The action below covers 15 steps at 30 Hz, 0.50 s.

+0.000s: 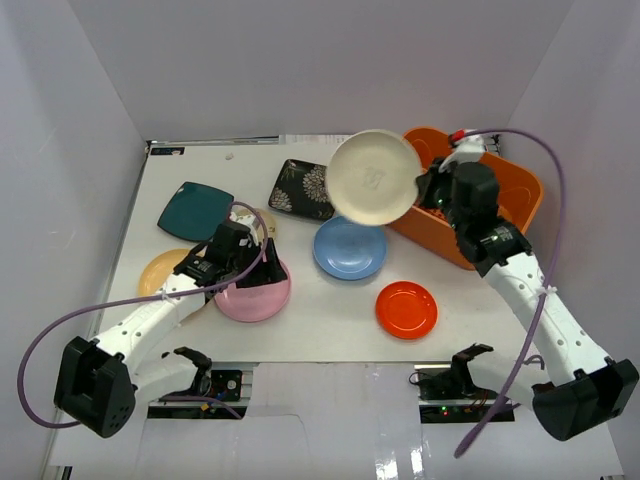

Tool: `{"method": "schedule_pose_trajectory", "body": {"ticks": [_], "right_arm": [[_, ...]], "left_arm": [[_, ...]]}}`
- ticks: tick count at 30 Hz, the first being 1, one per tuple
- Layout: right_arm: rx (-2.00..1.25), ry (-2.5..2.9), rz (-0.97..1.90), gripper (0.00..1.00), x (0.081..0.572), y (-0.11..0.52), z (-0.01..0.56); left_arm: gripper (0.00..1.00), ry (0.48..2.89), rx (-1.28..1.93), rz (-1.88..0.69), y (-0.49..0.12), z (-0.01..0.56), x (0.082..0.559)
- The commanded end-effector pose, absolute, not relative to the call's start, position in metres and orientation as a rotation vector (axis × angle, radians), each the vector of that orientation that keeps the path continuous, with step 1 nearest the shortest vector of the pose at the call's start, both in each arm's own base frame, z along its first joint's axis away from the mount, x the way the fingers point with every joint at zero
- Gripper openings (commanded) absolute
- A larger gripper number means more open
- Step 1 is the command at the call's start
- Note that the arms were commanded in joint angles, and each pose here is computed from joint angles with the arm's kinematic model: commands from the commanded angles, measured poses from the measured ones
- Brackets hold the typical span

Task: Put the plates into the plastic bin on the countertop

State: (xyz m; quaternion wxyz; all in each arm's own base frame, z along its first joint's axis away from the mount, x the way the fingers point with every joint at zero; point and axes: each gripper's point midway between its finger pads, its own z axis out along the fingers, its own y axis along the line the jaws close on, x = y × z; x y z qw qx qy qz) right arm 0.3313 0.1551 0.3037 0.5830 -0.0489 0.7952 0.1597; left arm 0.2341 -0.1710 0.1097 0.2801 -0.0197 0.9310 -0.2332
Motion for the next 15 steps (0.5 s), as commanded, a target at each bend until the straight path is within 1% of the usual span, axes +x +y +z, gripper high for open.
{"method": "schedule_pose_trajectory", "body": {"ticks": [1, 4, 7, 9, 11, 12, 15], "right_arm": [[0.17, 1.75, 0.092, 0.08, 0.378, 0.063, 0.332], [0.297, 1.74, -0.012, 0.08, 0.397, 0.015, 0.327], [0.392, 1.802, -0.109, 0.08, 0.42, -0.021, 0.289], [0.445, 1.811, -0.159, 0.08, 0.427, -0.044, 0.276], [0.463, 1.849, -0.192, 0.08, 0.436, -0.051, 0.256], [0.496, 1.854, -0.216, 0.08, 0.439, -0.067, 0.251], [0.494, 1.917, -0.223, 0.08, 0.447, -0.067, 0.224]], "left_arm": [[0.75, 2.457, -0.014, -0.594, -0.182, 0.117, 0.238], [0.75, 2.477, 0.022, -0.54, -0.186, 0.109, 0.236], [0.76, 2.51, 0.065, -0.468, -0.19, 0.096, 0.234], [0.76, 2.529, 0.106, -0.42, -0.194, 0.091, 0.231], [0.76, 2.562, 0.139, -0.367, -0.195, 0.08, 0.226], [0.76, 2.564, 0.143, -0.341, -0.194, 0.078, 0.227], [0.73, 2.607, 0.168, -0.312, -0.195, 0.066, 0.221]]}}
